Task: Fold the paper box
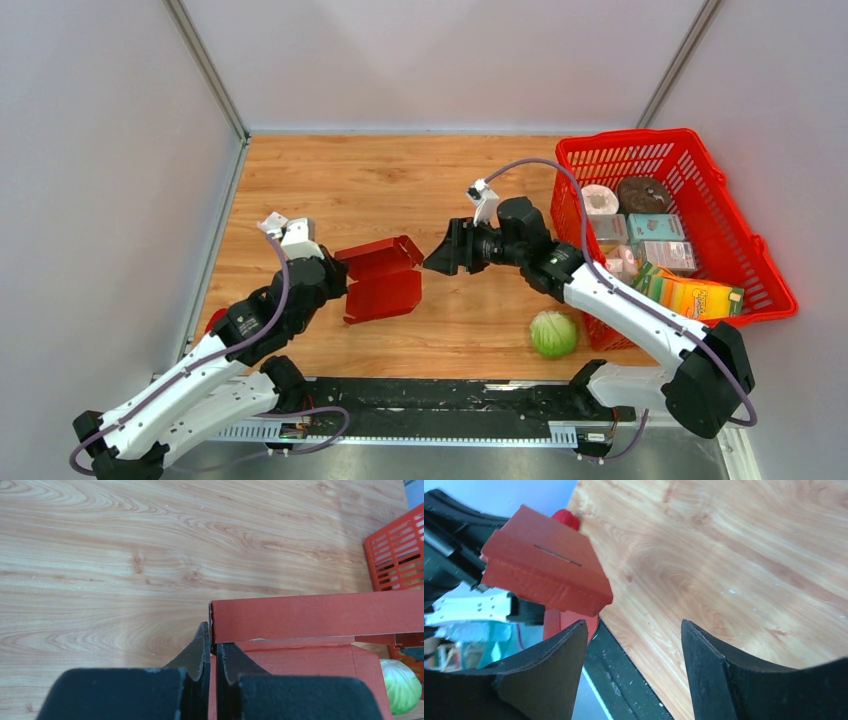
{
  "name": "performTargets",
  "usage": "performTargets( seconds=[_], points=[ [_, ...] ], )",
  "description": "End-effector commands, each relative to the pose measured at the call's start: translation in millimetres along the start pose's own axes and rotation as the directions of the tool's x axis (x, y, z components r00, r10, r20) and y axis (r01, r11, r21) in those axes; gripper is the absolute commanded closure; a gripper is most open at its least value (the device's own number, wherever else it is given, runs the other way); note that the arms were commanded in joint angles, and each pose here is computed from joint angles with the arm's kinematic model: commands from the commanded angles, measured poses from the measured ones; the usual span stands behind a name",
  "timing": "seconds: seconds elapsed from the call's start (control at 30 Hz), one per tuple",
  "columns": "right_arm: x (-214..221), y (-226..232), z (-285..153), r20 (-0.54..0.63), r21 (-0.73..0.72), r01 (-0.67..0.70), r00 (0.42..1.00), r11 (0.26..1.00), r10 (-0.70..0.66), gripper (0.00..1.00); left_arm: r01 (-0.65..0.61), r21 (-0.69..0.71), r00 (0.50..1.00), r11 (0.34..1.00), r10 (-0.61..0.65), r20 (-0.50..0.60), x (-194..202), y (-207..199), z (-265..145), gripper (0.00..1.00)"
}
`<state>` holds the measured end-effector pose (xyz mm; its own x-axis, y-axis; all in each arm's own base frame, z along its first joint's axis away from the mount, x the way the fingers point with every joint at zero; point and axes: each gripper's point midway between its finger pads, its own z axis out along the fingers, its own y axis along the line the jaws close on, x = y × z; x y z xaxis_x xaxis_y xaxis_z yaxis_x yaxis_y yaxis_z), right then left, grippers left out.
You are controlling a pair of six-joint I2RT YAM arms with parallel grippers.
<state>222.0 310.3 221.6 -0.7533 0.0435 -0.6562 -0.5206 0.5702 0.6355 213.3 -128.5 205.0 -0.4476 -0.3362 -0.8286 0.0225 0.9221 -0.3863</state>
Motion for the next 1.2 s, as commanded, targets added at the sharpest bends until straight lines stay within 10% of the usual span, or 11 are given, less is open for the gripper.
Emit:
performTargets(
  seconds=[0.0, 0.3, 0.77, 1.17],
  points=[
    [5, 40, -10, -0.043, -0.278, -0.011, 0.999, 0.960, -0.001, 0.31, 0.035, 0.044, 0.999, 0.998, -0.035, 0.013, -5, -12, 0, 1.00],
    [-13, 31, -6, 0.047, -0.270, -0.026, 0.998, 0.962, 0.040, 0.57, 0.043, 0.059, 0.999, 0.997, -0.043, 0.010, -7, -16, -1, 1.00],
    [-38, 54, -24, 0.097, -0.346, 0.247, 0.969, 0.905, -0.228, 0.48, -0.032, 0.094, 0.999, 0.995, 0.033, -0.011, -2, -19, -2, 1.00],
    [-27, 66, -16, 0.045, -0.452, 0.239, 0.968, 0.860, -0.245, 0.92, -0.062, 0.138, 0.997, 0.989, 0.066, -0.026, 1, -26, -3, 1.00]
  ],
)
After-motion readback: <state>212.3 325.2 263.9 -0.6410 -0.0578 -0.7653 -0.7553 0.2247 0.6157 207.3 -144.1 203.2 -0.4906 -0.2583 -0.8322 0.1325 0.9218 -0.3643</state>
